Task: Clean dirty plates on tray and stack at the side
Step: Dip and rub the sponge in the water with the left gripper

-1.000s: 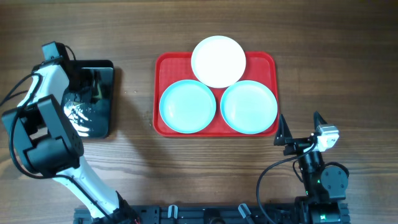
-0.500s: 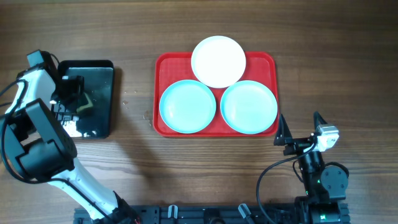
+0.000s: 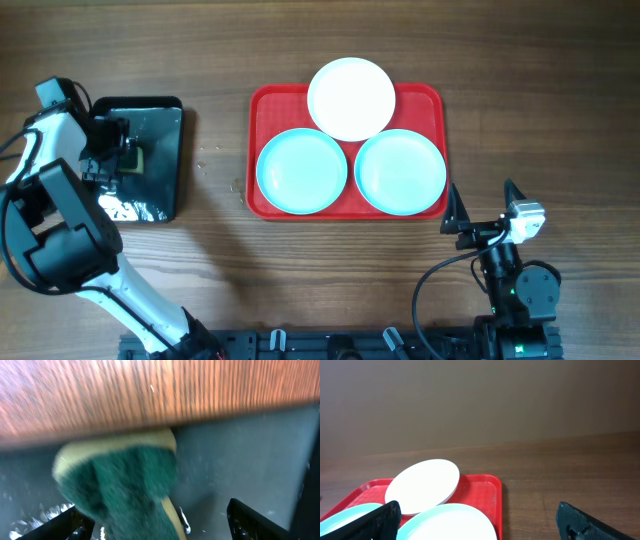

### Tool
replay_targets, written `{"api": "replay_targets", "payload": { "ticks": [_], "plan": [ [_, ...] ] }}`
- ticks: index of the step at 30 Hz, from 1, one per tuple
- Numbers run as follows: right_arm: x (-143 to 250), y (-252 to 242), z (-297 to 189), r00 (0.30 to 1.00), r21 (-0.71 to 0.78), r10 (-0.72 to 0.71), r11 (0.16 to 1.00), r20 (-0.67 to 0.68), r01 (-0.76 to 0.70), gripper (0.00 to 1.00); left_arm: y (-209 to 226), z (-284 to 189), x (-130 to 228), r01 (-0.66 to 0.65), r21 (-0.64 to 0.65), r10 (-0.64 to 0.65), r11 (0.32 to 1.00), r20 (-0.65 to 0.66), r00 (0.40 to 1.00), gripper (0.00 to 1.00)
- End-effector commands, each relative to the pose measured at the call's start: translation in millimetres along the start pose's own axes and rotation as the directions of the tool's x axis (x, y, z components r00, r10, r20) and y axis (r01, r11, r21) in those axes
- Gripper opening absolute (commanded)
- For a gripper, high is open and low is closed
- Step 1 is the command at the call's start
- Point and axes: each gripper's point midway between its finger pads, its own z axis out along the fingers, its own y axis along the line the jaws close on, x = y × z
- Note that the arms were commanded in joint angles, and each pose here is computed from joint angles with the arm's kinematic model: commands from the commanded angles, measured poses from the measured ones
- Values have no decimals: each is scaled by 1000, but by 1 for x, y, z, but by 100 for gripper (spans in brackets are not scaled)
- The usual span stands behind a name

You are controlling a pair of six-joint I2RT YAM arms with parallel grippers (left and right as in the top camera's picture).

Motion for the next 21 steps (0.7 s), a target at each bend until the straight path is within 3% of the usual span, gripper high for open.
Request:
{"api": "replay_targets", "payload": {
  "ticks": [1,3,4,5,6,10,11,12,13,15,16,17,18,21],
  "plan": [
    [-1,-3,0,1000,14,-13,1000,8,12,100,15,28,49,-39,-44,30,998,-185,982,44],
    [-1,-3,0,1000,14,-13,1000,8,12,100,13,28,53,-50,-43,41,998,-188,981,4],
    [-1,-3,0,1000,14,-13,1000,8,12,100,13,28,53,-50,-43,41,998,-188,981,4],
    [-1,-3,0,1000,14,-13,1000,8,12,100,13,28,53,-50,-43,41,998,-188,981,15],
    [-1,-3,0,1000,14,-13,1000,8,13,100,13,28,53,-50,-43,41,998,-188,981,100],
    [-1,-3,0,1000,14,-13,1000,8,12,100,13,27,55,-49,-41,40,998,-197,980,100],
    [-1,-3,0,1000,14,-13,1000,8,13,100,13,27,57,-48,-38,39,998,-208,977,66],
    [-1,-3,0,1000,14,-13,1000,8,13,100,12,27,59,-47,-33,38,998,-216,976,24],
    [-1,-3,0,1000,14,-13,1000,8,12,100,12,27,59,-46,-33,38,998,-217,976,4],
    [-1,-3,0,1000,14,-13,1000,8,12,100,13,26,60,-46,-39,36,998,-220,975,4],
    [-1,-3,0,1000,14,-13,1000,8,13,100,13,26,60,-46,-39,36,998,-220,975,17],
    [-1,-3,0,1000,14,-13,1000,8,12,100,13,26,59,-46,-39,36,998,-219,975,77],
    [-1,-3,0,1000,14,-13,1000,8,12,100,13,27,58,-46,-37,37,998,-212,977,100],
    [-1,-3,0,1000,14,-13,1000,8,13,100,20,29,40,-50,-81,40,995,-122,992,100]
  ]
}}
